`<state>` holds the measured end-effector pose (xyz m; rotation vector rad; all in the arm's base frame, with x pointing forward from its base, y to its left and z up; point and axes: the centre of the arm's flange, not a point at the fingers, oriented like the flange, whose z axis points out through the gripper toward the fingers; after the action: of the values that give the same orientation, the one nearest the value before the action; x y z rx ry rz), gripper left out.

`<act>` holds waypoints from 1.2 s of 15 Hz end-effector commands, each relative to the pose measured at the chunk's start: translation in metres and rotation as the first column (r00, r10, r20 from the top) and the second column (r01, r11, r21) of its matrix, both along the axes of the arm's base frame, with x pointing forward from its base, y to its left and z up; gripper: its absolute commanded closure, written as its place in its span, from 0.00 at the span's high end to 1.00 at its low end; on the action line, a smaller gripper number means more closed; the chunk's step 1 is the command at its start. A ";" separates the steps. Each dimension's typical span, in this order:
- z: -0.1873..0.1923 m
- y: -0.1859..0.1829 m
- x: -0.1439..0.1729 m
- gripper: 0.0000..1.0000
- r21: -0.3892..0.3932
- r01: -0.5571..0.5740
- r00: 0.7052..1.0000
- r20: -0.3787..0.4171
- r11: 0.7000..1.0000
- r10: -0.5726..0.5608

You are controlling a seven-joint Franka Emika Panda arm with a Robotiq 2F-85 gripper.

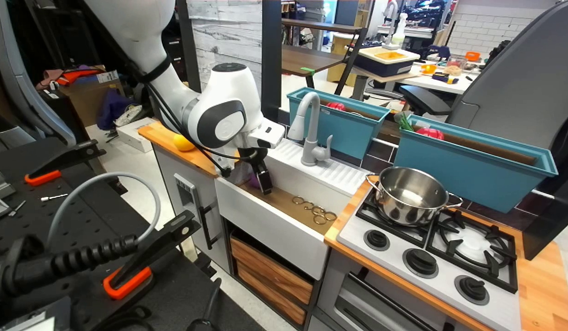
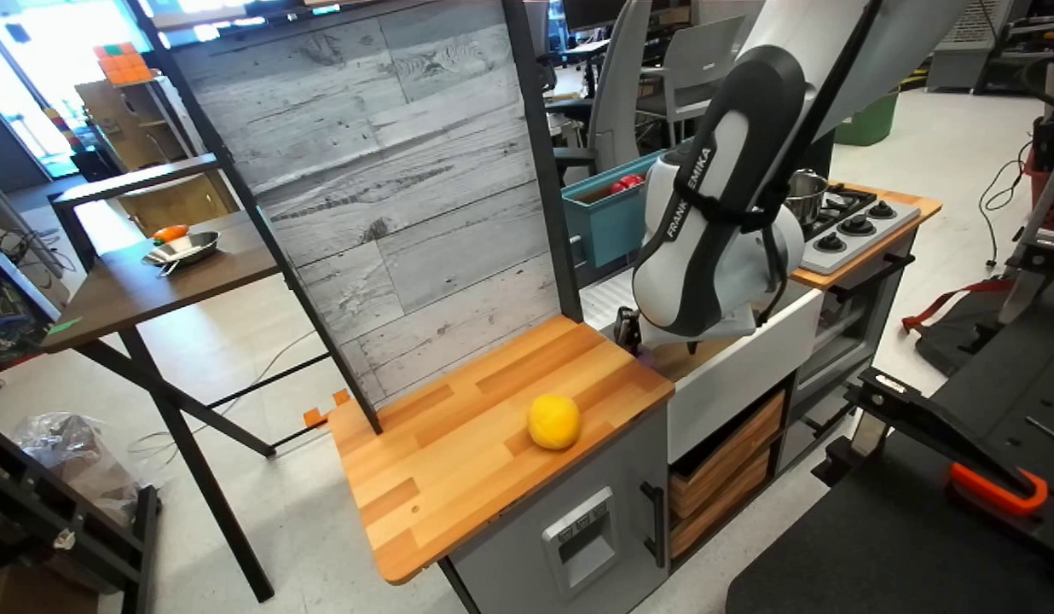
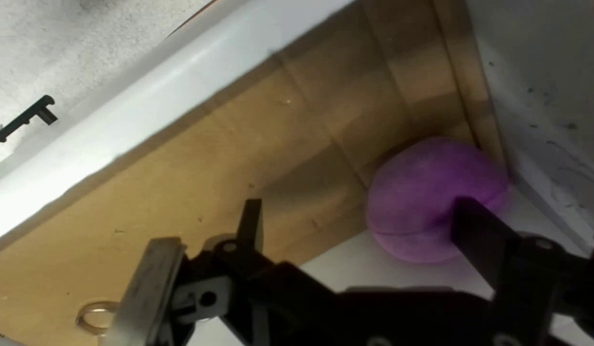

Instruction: Pick up the purple toy and put it on the countertop.

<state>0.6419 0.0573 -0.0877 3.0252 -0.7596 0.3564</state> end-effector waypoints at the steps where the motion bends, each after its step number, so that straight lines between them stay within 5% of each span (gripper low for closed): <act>1: -0.016 0.010 0.017 1.00 0.077 0.044 0.999 -0.024 0.996 -0.043; 9: -0.025 0.016 0.030 1.00 0.149 0.082 0.995 -0.065 0.985 -0.073; 10: -0.024 0.017 0.031 0.92 0.160 0.088 0.995 -0.061 0.983 -0.079; 11: -0.023 0.018 0.032 0.72 0.175 0.091 0.995 -0.061 0.980 -0.082; 13: -0.018 0.021 0.028 0.67 0.202 0.103 0.994 -0.044 0.974 -0.096; 18: -0.009 0.023 0.023 0.29 0.229 0.080 0.997 0.000 0.970 -0.082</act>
<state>0.6664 0.0619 -0.0871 3.1322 -0.9980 0.2664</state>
